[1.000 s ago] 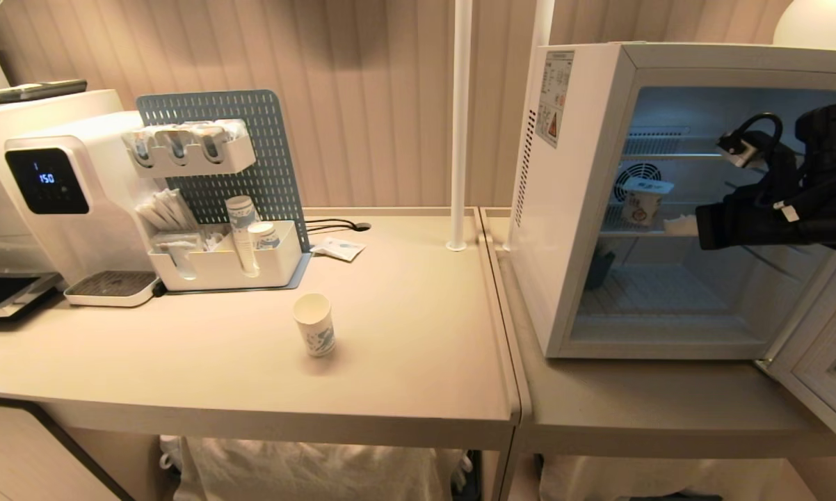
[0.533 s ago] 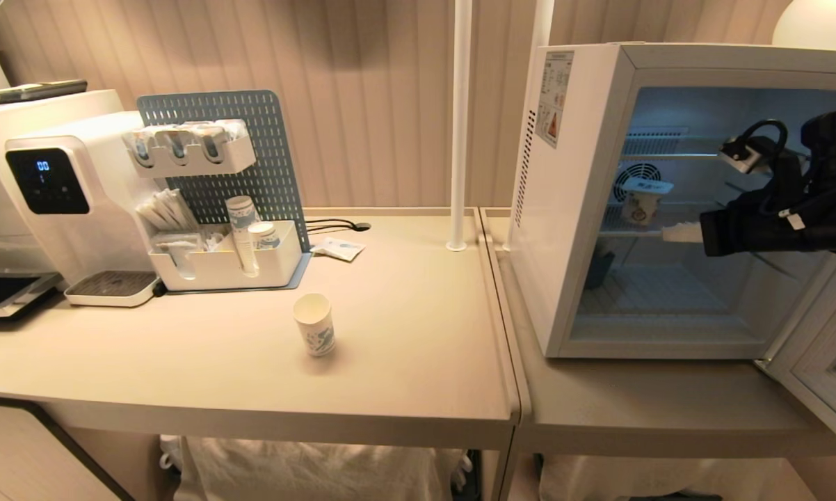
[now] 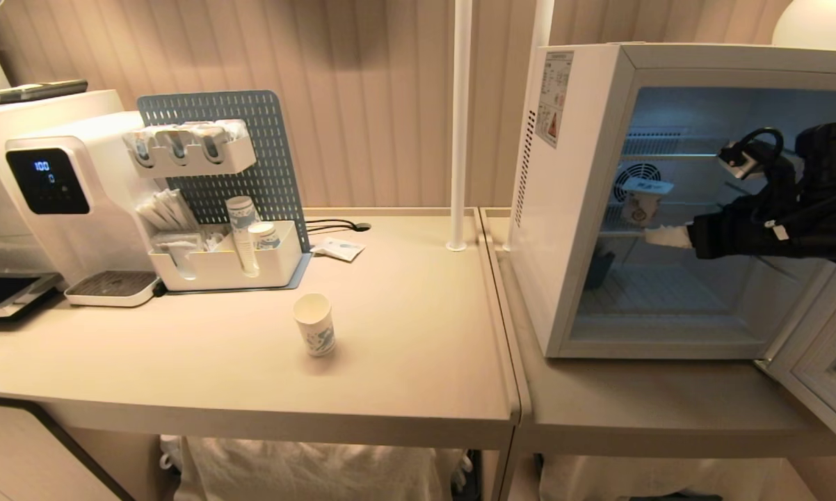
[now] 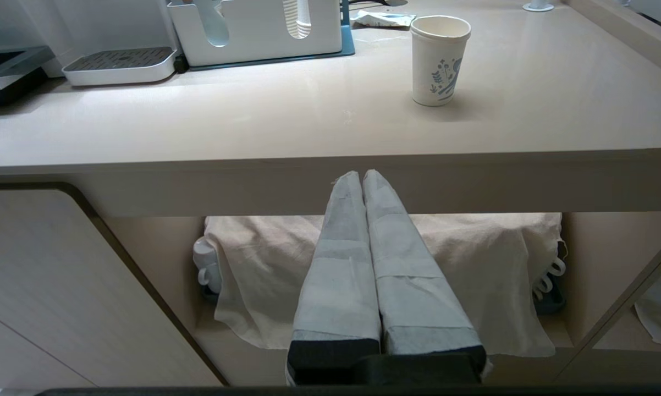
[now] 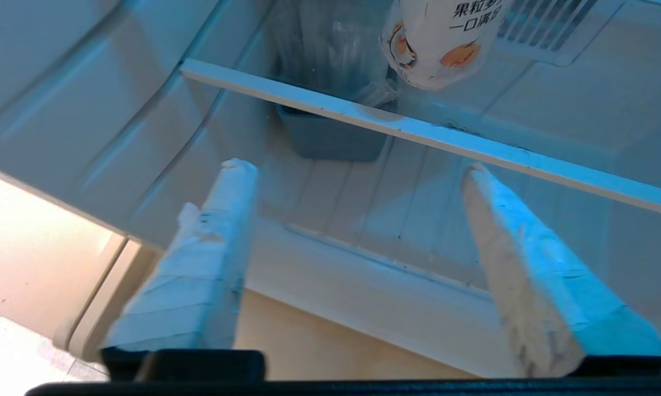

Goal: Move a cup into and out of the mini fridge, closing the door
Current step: Take the yoghurt out of the freezer

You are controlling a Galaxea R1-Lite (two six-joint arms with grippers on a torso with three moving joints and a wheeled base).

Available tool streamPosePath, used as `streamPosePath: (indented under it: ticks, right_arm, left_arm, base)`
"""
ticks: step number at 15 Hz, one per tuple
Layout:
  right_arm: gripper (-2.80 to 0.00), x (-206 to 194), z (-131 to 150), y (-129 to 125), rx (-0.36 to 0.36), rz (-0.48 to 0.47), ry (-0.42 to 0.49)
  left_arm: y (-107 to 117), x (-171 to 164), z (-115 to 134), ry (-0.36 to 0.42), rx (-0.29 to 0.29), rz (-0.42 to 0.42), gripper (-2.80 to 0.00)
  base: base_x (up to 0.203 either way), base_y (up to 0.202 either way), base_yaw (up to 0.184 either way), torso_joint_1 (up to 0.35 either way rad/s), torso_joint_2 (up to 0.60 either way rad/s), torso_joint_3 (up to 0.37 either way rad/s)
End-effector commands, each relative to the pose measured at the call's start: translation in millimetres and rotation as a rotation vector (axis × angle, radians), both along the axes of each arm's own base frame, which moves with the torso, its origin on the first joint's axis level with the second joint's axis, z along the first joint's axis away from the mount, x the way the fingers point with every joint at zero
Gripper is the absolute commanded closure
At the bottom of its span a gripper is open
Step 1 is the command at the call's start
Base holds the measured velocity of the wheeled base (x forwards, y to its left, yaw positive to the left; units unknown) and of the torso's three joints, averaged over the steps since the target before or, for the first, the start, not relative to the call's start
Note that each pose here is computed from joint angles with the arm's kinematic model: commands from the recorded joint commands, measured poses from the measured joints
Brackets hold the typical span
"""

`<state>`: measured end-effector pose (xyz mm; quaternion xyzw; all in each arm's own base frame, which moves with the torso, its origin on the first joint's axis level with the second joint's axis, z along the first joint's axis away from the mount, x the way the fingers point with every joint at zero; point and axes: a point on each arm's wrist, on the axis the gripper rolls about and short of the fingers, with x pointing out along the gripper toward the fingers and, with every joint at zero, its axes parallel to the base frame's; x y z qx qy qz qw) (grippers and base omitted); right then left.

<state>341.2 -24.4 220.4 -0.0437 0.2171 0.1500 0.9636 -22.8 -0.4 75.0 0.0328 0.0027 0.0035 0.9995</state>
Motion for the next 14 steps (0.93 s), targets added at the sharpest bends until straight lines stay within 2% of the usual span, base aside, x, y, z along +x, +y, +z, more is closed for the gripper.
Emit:
streamPosePath:
  ticks: [1,5,10,14]
  right_arm:
    - [-2.8,5.9,-7.2,0.1,0.001,0.005,0.006]
    - [-2.8,18.7,-13.4,-0.9,-0.003,0.006,-0.016]
    - [-2.8,31.4,6.6,-3.8,-0.012,0.002,-0.084]
    - [-2.8,34.6,18.8,-22.7,-0.021,-0.048,-0.129]
  left_arm:
    - [0.0,0.0,-0.1,0.001,0.0,-0.001,0.0]
    - [0.0,0.0,-0.1,0.001,0.0,-0.001,0.0]
    - [0.0,0.0,0.1,-0.001,0.0,0.0,0.0]
    - [0.0,0.0,0.1,-0.001,0.0,0.0,0.0]
  base:
    - [0.0,0.0,0.0,0.0,0.0,0.0]
    - [0.0,0.0,0.0,0.0,0.0,0.0]
    - [0.0,0.0,0.0,0.0,0.0,0.0]
    - [0.0,0.0,0.0,0.0,0.0,0.0]
